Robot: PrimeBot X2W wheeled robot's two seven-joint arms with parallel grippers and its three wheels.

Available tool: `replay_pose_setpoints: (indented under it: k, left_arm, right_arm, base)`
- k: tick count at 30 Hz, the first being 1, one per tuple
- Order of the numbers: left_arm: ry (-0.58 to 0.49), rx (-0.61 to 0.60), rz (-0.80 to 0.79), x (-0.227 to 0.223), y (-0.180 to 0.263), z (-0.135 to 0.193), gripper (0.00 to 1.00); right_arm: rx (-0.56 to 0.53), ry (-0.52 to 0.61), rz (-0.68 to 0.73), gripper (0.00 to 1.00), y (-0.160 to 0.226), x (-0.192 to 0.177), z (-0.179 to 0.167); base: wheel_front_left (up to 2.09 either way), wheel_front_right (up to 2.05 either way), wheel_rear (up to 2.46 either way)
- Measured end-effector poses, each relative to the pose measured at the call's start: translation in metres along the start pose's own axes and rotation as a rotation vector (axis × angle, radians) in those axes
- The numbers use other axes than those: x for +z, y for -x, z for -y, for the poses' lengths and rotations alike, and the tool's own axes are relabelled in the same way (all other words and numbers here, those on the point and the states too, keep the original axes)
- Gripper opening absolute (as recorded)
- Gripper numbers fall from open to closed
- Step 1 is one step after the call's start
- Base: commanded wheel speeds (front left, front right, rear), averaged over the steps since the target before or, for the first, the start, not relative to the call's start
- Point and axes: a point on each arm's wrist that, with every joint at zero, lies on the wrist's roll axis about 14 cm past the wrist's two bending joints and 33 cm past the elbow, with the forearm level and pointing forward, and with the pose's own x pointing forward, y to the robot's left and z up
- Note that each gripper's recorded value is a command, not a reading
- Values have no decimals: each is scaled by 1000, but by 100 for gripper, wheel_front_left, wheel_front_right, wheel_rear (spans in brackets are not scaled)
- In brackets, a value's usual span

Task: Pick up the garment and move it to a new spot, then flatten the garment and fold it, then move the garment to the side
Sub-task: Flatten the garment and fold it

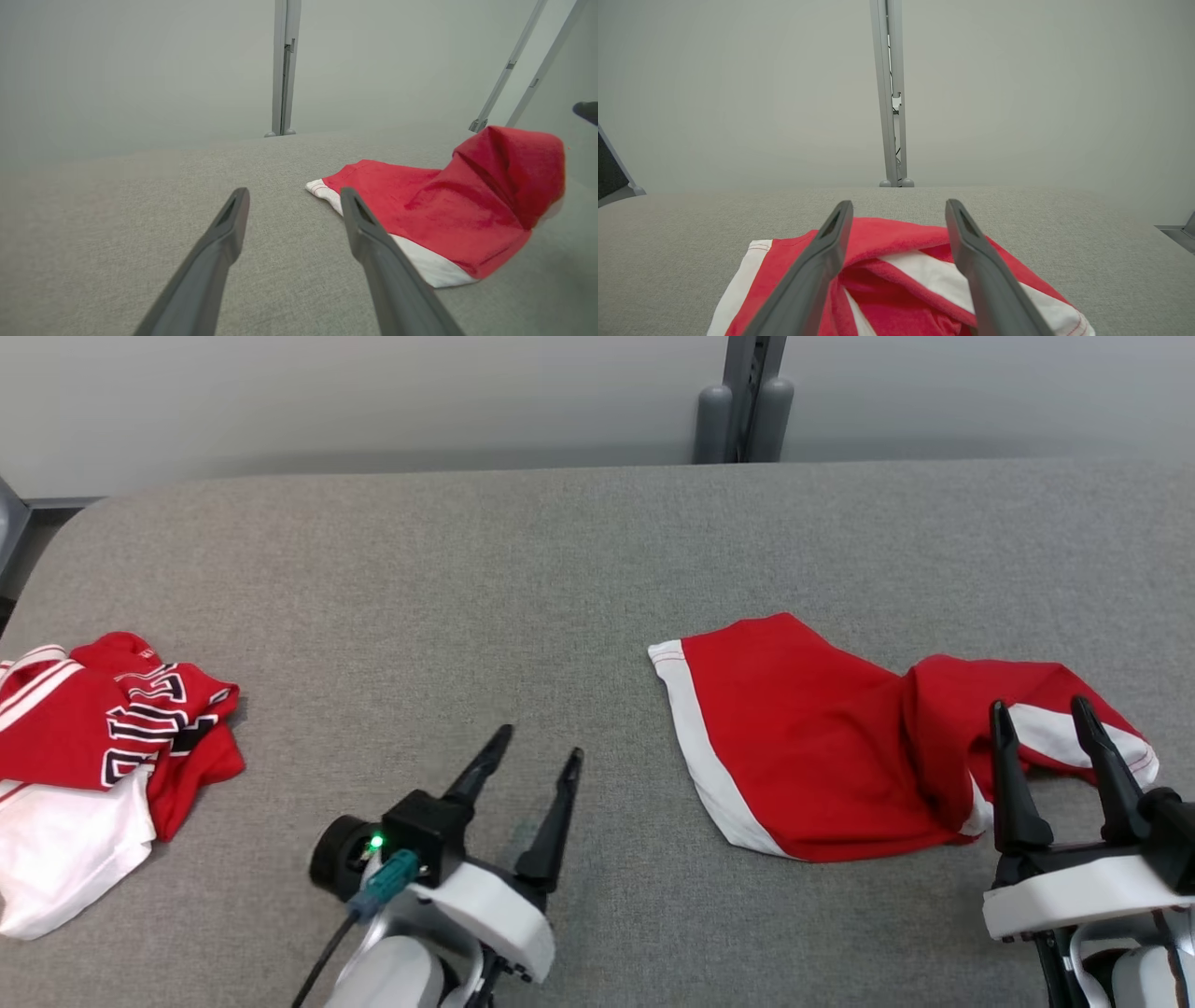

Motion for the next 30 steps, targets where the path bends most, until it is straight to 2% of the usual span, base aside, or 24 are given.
replay_pose_setpoints:
  k: [6, 13, 18, 22, 23, 24, 30]
  left_arm:
    - [34, -182, -153, -40, -25, 50, 100]
    - [100, -309, -377, -100, -29, 83, 100]
    - [177, -403, -417, -109, -36, 115, 100]
    - [208, -433, -441, -115, -47, 127, 100]
    - [218, -439, -446, -116, -49, 129, 22]
    - [215, -447, -448, -117, -51, 131, 0]
    - [220, -431, -410, -114, -57, 126, 0]
  right_arm:
    - [0, 5, -28, 100, -10, -12, 2]
    - [-46, 12, -37, 100, -11, -17, 19]
    - [-103, 24, -44, 100, -4, -19, 38]
    - [-145, 33, -43, 100, 0, -19, 53]
    - [-154, 34, -47, 100, 1, -20, 56]
    - [-163, 36, -50, 100, 3, -21, 59]
    - [-189, 36, -52, 100, 3, -24, 67]
  base:
    - [0, 0, 0]
    - [0, 0, 0]
    - [0, 0, 0]
    - [0, 0, 0]
    - [0, 0, 0]
    - [0, 0, 0]
    - [0, 0, 0]
